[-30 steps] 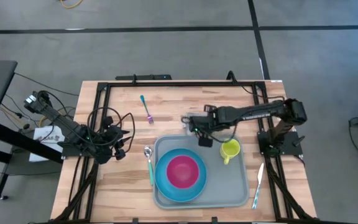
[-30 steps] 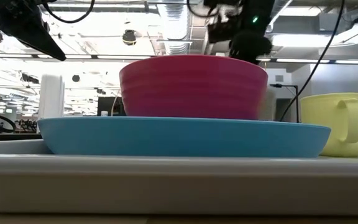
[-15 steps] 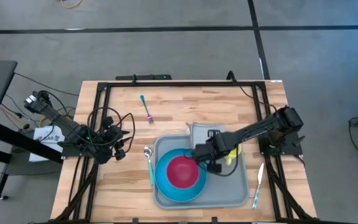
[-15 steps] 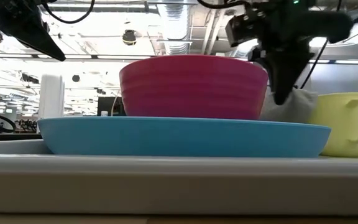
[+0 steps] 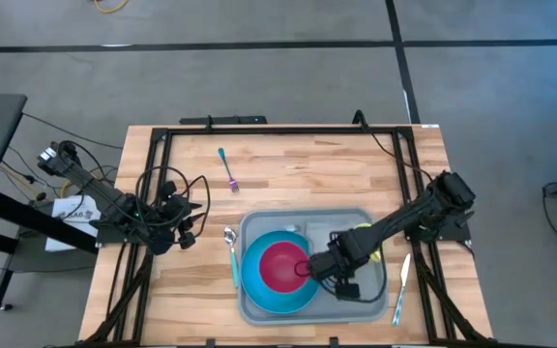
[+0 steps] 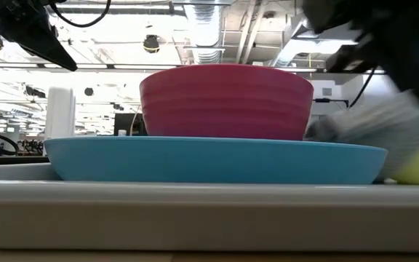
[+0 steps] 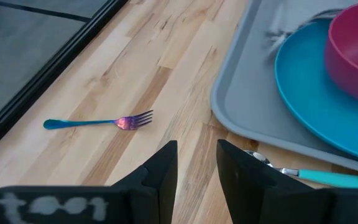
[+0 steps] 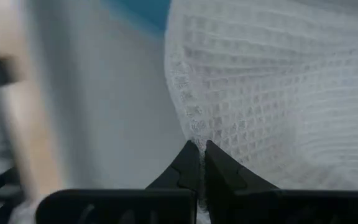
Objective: Set up tray
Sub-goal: Put the gray table napkin to the right of the blue plate on the gray tray
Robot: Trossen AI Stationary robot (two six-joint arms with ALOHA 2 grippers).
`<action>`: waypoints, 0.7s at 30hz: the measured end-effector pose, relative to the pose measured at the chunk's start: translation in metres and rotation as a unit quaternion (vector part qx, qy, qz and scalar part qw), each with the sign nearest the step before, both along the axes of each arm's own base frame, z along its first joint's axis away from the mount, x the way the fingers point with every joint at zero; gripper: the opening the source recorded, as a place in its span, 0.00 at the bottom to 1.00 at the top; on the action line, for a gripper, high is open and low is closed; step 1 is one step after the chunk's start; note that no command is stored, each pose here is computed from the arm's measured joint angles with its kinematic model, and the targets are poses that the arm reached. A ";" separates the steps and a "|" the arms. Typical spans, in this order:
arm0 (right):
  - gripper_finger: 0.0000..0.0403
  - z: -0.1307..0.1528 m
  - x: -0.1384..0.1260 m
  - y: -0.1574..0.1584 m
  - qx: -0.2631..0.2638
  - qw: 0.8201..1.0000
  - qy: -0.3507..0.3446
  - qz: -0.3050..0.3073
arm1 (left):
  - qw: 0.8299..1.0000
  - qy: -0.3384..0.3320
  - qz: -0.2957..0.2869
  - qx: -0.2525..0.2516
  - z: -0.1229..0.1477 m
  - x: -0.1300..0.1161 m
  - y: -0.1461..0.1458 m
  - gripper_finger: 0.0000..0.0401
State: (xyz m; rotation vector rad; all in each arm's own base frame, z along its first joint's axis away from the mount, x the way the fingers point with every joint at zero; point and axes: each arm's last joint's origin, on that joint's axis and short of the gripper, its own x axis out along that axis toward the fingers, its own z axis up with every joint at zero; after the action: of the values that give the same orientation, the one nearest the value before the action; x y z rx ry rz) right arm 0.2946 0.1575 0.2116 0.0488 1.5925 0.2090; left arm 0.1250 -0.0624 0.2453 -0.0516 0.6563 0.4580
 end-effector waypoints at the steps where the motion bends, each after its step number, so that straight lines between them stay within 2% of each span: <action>1: 0.00 -0.001 -0.001 0.004 0.016 1.000 0.006 0.006 | 1.000 0.000 0.000 0.000 0.000 0.000 0.000 0.26; 3: 0.00 -0.002 -0.004 0.012 0.030 0.999 0.010 0.017 | 1.000 0.000 0.000 0.000 0.000 0.000 0.000 0.26; 9: 0.02 -0.002 -0.007 0.026 0.032 0.999 -0.011 0.018 | 1.000 0.000 0.000 0.000 0.000 0.000 0.000 0.26; 21: 0.26 -0.001 -0.007 0.028 0.046 0.999 -0.003 -0.021 | 1.000 0.000 -0.001 0.001 0.000 0.000 0.000 0.26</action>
State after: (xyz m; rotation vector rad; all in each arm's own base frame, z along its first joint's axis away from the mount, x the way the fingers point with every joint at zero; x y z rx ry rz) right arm 0.2880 0.1859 0.2102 0.1530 1.5743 0.2487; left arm 0.1250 -0.0625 0.2453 -0.0496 0.6569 0.4571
